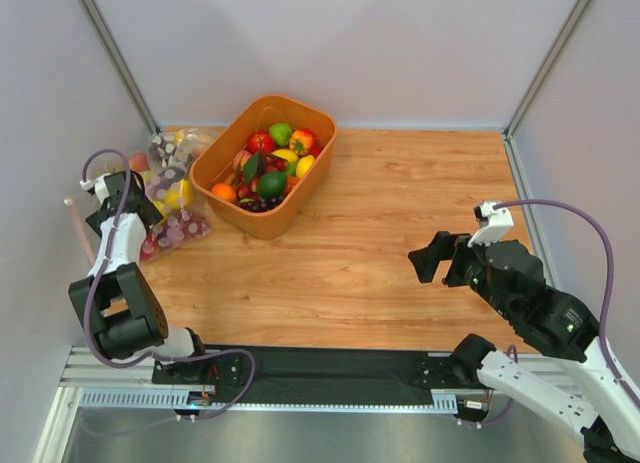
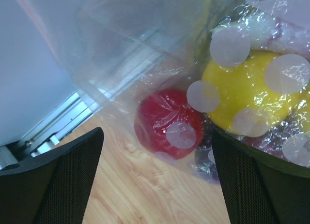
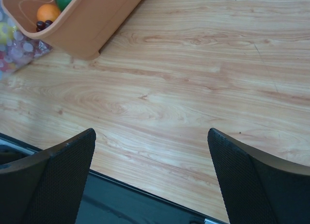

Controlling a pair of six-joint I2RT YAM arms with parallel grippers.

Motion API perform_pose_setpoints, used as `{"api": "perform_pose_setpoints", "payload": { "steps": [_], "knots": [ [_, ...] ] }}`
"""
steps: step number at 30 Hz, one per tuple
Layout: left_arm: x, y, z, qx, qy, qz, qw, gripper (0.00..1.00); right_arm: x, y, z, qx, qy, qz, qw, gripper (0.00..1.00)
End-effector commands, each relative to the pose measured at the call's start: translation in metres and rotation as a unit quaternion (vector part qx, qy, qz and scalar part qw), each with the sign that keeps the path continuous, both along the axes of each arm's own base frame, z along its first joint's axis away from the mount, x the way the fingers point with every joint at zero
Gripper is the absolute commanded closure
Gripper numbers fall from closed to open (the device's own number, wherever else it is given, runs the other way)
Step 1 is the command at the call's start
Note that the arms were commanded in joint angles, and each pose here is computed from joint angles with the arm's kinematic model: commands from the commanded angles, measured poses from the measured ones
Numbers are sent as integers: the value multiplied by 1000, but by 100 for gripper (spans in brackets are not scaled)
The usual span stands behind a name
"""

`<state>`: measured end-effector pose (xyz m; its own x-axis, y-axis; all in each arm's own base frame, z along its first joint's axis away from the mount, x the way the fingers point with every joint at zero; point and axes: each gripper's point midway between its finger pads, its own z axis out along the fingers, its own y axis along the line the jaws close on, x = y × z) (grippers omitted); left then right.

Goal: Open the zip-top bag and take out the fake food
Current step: Pick up the zipper food storage bag at the center of the board.

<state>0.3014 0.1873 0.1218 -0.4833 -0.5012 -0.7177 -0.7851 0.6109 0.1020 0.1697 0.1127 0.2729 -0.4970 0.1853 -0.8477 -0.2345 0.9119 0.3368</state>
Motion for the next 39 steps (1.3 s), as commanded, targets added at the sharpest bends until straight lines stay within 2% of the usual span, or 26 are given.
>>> {"api": "perform_pose_setpoints", "payload": {
  "steps": [1, 6, 8, 13, 15, 17, 21, 24, 34, 39],
  "knots": [
    [25, -1, -4, -28, -56, -21, 998, 1, -2, 15, 25, 49, -18, 25, 998, 0],
    [37, -14, -40, -79, -30, -54, 995, 1, -4, 14, 29, 59, -17, 23, 998, 0],
    [39, -18, -47, -90, -25, -60, 994, 5, -5, 13, 32, 62, -19, 20, 998, 0],
    [39, -20, -63, -107, 2, -61, 992, 37, -6, 7, 39, 64, -26, 10, 998, 0],
    [38, -22, -67, -117, 13, -64, 991, 44, -6, 6, 40, 66, -26, 7, 997, 0],
    [40, -24, -66, -120, 12, -70, 990, 55, -7, 5, 41, 69, -28, 7, 997, 0],
    [41, -27, -59, -125, 6, -77, 989, 85, -6, 7, 40, 70, -24, 6, 997, 0],
    [39, -29, -50, -129, 6, -81, 988, 100, -5, 8, 38, 72, -20, 6, 997, 0],
    [26, -45, -15, -120, -18, -103, 987, 100, -5, 14, 34, 82, -15, 12, 996, 0],
    [15, -57, 18, -101, -57, -119, 986, 100, -5, 10, 32, 76, -14, 6, 997, 0]
  ]
}}
